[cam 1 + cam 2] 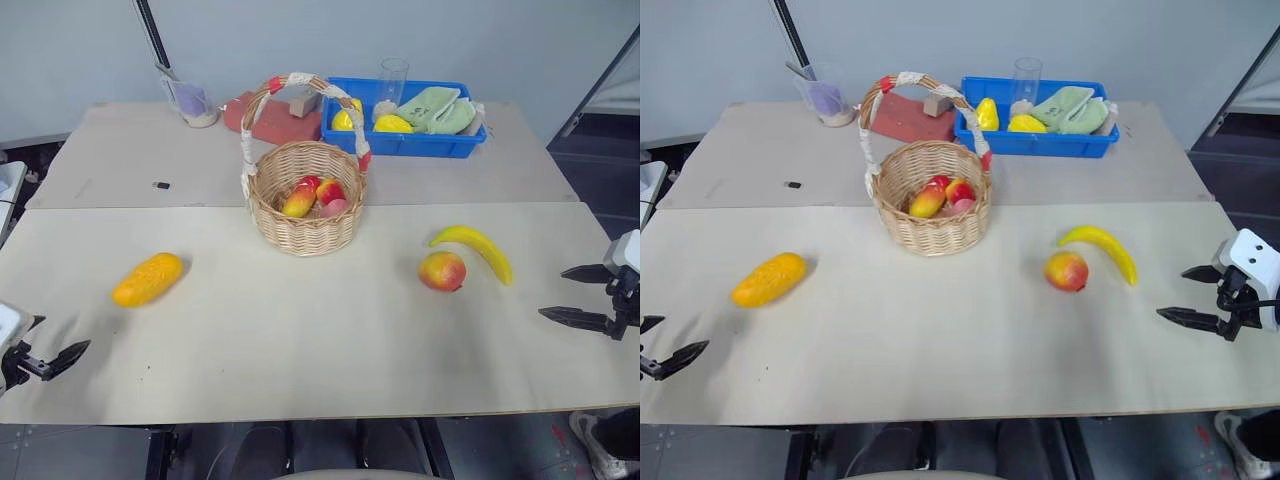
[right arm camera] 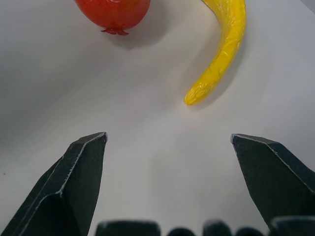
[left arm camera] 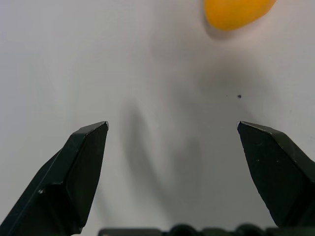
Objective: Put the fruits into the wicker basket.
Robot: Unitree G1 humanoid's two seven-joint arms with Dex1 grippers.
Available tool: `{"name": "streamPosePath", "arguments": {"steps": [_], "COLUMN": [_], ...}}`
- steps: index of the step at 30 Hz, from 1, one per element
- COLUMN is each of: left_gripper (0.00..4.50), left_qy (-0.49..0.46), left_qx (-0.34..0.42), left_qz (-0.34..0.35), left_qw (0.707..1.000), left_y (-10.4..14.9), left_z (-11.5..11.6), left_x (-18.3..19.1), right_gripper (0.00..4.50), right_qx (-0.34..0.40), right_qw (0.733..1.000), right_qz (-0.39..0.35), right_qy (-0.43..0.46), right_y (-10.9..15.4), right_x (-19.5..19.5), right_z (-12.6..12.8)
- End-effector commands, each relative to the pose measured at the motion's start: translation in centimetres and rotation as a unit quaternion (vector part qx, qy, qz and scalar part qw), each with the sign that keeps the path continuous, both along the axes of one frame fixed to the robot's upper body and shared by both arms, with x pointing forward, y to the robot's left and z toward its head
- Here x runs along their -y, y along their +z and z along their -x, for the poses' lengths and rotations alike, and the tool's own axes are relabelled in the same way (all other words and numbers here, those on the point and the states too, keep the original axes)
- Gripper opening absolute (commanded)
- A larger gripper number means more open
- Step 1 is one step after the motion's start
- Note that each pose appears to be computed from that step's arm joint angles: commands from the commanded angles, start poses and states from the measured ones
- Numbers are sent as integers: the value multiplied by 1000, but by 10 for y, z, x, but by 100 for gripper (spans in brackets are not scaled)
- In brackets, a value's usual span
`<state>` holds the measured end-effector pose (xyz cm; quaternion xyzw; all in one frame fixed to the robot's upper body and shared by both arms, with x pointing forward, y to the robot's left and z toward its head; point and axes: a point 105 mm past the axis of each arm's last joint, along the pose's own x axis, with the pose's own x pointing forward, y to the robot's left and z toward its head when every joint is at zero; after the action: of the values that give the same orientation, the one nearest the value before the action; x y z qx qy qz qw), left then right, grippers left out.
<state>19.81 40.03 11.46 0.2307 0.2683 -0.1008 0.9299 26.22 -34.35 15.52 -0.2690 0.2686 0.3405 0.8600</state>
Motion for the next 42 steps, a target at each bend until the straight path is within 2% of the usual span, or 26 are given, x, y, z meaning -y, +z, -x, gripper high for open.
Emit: {"name": "streamPosePath", "arguments": {"steps": [1,6,12,17,22,25,28,33,42], "left_gripper": [450,450,450,450,450,450,450,450,450], "left_qy": [-2,-14,-24,-41,-91,-106,-127,-109,-101], "left_qx": [20,40,83,90,77,76,59,57,33], "left_qz": [-10,-15,11,44,102,107,109,77,70], "left_qw": [1000,999,996,994,988,986,984,989,992], "left_y": [13,17,30,34,37,39,35,31,9], "left_z": [-2,-8,-10,-12,-27,-37,-54,-79,-101], "left_x": [-1,0,0,8,40,50,64,59,60], "right_gripper": [447,447,447,447,447,447,447,447,447], "right_qx": [20,21,26,40,67,77,73,69,93], "right_qw": [1000,1000,1000,999,995,990,979,958,932], "right_qz": [4,0,-1,-5,-22,-40,-71,-94,-120], "right_qy": [8,8,8,20,76,107,178,262,328], "right_y": [10,9,10,16,36,49,65,78,97], "right_x": [-1,-2,-3,-10,-44,-66,-106,-154,-192], "right_z": [-2,-1,-2,-5,-10,-9,-2,12,17]}}
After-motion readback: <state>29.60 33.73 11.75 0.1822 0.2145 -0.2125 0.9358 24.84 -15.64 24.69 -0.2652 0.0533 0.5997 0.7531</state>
